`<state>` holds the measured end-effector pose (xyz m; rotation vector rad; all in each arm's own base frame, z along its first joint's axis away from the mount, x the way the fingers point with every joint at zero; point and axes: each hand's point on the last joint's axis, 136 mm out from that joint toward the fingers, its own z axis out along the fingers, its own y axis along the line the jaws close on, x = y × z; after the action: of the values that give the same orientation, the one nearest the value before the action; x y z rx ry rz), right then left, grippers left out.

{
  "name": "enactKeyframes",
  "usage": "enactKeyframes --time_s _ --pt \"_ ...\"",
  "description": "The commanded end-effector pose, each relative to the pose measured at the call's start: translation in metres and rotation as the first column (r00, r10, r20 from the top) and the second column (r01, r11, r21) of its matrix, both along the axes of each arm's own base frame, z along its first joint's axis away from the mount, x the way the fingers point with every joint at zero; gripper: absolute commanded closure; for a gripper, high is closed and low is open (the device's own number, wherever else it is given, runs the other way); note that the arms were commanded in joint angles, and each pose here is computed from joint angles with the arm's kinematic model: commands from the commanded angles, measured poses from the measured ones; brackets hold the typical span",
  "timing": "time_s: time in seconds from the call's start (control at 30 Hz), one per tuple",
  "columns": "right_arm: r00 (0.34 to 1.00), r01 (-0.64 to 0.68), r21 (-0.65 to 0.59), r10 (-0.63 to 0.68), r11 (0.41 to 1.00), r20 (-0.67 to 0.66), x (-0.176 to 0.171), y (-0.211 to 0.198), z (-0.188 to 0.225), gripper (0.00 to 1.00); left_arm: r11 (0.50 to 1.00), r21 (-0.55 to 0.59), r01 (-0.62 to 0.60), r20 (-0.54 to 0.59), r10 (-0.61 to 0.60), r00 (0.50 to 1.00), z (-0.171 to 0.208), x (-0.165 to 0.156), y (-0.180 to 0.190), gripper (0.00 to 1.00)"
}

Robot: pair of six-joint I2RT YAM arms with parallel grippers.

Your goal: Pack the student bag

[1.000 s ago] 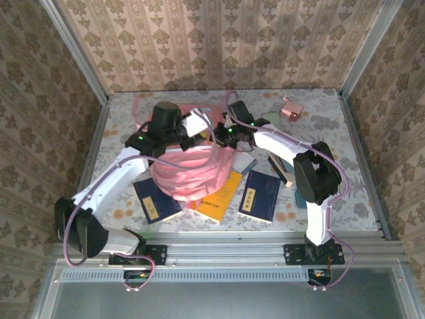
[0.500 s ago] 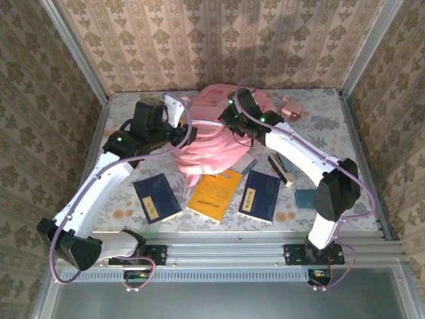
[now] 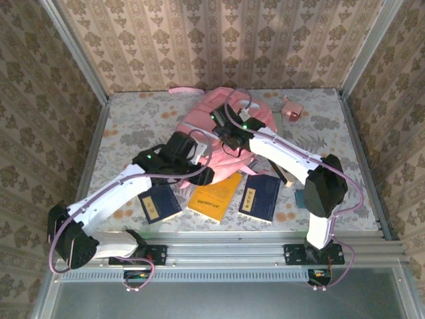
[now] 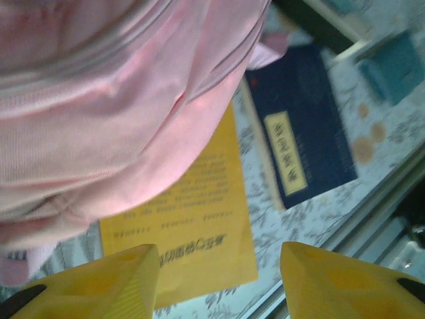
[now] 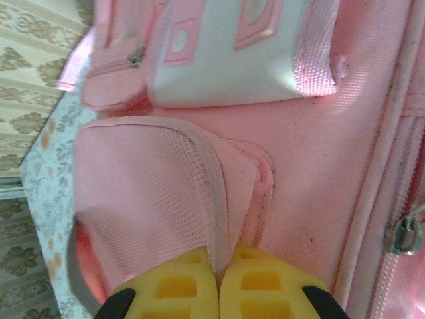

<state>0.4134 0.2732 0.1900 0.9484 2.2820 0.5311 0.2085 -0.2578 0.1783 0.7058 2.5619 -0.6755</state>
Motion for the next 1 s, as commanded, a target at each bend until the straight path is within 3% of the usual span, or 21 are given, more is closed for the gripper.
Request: enactKeyframes --time_s 0.0,0.17,0.33,0.5,0.6,0.77,0.87,0.97 --pt "0.998 0.006 0.108 -0.013 0.994 0.068 0.008 0.018 0.016 1.00 0.983 0.109 -0.149 -0.004 0.150 0.989 -0.029 0.018 0.021 0.46" --pt "0.999 -0.022 0.161 0.017 0.987 0.032 0.005 0.032 0.001 0.95 0.892 0.299 -0.338 0.042 0.342 0.939 -0.066 0.053 0.061 0.46" --pt "0.997 -0.074 0.202 0.068 0.977 0.035 0.001 0.048 -0.005 0.86 0.797 0.256 -0.547 0.048 0.554 0.831 -0.074 0.094 0.105 0.47" --pt "0.980 -0.190 0.174 0.177 0.966 0.091 -0.007 0.058 0.000 0.40 0.662 0.205 -0.721 0.022 0.733 0.680 -0.073 0.128 0.155 0.47" --pt "0.937 -0.323 0.112 0.301 0.940 0.178 -0.014 0.058 0.012 0.23 0.699 0.194 -0.689 0.072 0.690 0.720 -0.053 0.138 0.156 0.53" --pt "0.798 -0.544 -0.121 0.557 0.830 0.232 -0.029 0.030 0.021 0.21 0.826 0.206 -0.525 0.254 0.473 0.844 -0.013 0.125 0.113 0.55" --pt "0.726 -0.626 -0.276 0.674 0.729 0.133 -0.035 -0.004 0.008 0.23 0.864 0.260 -0.431 0.311 0.348 0.885 -0.005 0.105 0.086 0.55" --pt "0.757 -0.616 -0.358 0.653 0.701 -0.023 -0.029 -0.047 -0.016 0.28 0.880 0.232 -0.414 0.291 0.343 0.893 -0.006 0.090 0.072 0.54"
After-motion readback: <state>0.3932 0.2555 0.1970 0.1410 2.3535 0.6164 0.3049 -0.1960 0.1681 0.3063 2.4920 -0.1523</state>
